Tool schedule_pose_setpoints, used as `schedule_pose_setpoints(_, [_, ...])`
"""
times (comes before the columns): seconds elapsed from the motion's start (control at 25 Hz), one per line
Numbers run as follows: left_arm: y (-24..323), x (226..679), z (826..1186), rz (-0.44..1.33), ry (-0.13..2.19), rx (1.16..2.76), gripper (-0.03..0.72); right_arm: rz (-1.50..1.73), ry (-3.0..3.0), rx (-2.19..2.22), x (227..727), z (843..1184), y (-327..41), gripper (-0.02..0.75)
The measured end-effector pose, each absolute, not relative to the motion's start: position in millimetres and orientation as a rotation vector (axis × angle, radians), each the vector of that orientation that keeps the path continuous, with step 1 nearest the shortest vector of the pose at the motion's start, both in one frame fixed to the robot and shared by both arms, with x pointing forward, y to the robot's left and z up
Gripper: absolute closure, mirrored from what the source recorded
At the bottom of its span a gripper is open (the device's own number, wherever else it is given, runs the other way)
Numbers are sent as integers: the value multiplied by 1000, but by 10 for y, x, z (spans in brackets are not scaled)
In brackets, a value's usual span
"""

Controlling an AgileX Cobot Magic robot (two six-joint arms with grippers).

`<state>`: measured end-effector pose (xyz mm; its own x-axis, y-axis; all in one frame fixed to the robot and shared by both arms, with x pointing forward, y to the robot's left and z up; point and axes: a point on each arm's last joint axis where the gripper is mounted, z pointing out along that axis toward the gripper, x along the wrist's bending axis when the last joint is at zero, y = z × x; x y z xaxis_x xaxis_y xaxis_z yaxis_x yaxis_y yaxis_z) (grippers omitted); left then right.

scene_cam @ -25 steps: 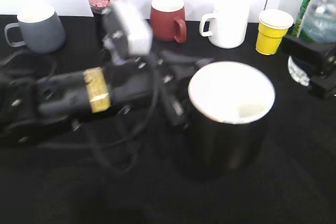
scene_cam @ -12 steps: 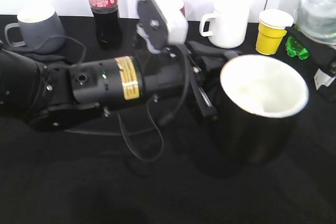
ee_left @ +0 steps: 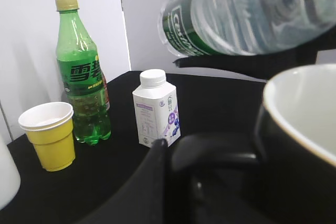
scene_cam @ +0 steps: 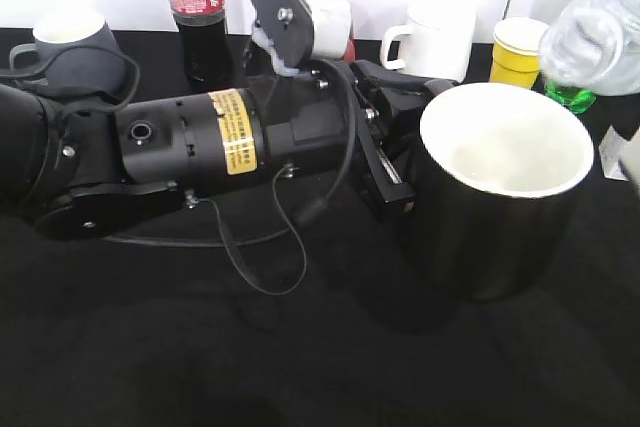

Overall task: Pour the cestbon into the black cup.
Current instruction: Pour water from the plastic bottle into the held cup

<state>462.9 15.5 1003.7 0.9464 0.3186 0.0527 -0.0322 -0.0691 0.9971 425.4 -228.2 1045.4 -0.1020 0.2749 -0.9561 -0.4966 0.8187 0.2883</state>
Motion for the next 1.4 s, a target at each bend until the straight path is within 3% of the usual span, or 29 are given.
schedule_pose_setpoints(1.4, [172,4639,10011,307,243,1672,652,282,1431,-400,4288,10490,-2348,241])
